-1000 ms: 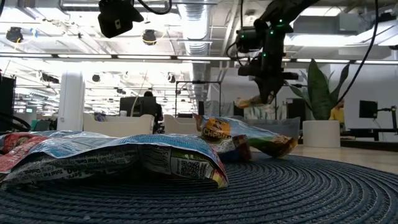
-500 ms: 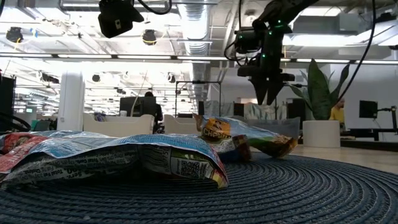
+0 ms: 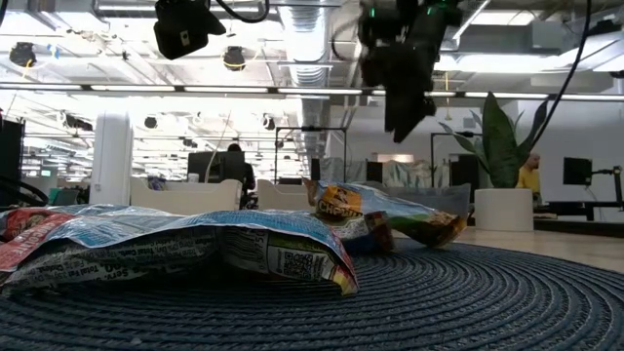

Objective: Pick and place Granola Bars by type
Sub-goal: Put the yellow granola bar into the black bin

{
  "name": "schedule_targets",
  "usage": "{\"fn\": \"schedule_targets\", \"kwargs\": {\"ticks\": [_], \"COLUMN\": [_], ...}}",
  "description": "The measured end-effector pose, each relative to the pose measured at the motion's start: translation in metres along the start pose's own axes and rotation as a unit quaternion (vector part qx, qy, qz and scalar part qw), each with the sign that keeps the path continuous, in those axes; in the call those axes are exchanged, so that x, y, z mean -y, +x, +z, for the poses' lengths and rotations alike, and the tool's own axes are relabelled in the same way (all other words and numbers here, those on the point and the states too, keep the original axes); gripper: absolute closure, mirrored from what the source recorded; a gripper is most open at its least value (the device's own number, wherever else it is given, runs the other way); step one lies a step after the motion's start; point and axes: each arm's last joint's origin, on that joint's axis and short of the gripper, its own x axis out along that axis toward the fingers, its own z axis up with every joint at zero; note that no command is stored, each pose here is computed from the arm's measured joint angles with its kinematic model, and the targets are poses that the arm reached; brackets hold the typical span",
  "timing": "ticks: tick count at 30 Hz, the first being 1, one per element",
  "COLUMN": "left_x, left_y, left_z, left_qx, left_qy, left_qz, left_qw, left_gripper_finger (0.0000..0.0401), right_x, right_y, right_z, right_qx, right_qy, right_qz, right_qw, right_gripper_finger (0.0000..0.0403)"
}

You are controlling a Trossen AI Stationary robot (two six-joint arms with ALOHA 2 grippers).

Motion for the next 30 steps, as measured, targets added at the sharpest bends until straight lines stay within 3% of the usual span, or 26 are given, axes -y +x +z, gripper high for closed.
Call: {"fn": "schedule_targets", "kwargs": {"ticks": [7, 12, 20, 22, 24, 30], "left_x": [0.0, 0.0, 0.0, 0.0, 0.0, -0.001], "left_y": [0.0, 0.0, 0.0, 0.0, 0.0, 0.0], "left_z": [0.0, 0.0, 0.0, 0.0, 0.0, -0.001], "left_qx": [0.0, 0.0, 0.0, 0.0, 0.0, -0.006], "left_qy": [0.0, 0.0, -0.001, -0.003, -0.004, -0.006], "left_qz": [0.0, 0.001, 0.001, 0.001, 0.001, 0.004], "left_qw": [1.0, 1.0, 1.0, 1.0, 1.0, 1.0], "left_gripper_finger": [0.0239, 0.0239, 0.0239, 0.0239, 0.0239, 0.0239], "right_x": [-0.076, -0.117, -0.149, -0.158, -0.16, -0.178], "right_y": [-0.004, 0.0, 0.022, 0.032, 0.048, 0.092], "right_z": [-0.028, -0.045, -0.058, -0.054, -0.059, -0.061], "right_qx": [-0.014, -0.015, -0.024, -0.007, -0.043, -0.059], "right_qy": [-0.175, -0.243, -0.289, -0.295, -0.299, -0.309], "right_qz": [0.041, 0.062, 0.053, 0.062, 0.05, 0.065], "right_qw": [0.984, 0.968, 0.956, 0.953, 0.952, 0.947], "right_gripper_finger": [0.019, 0.0193, 0.0201, 0.0204, 0.0206, 0.0205]}}
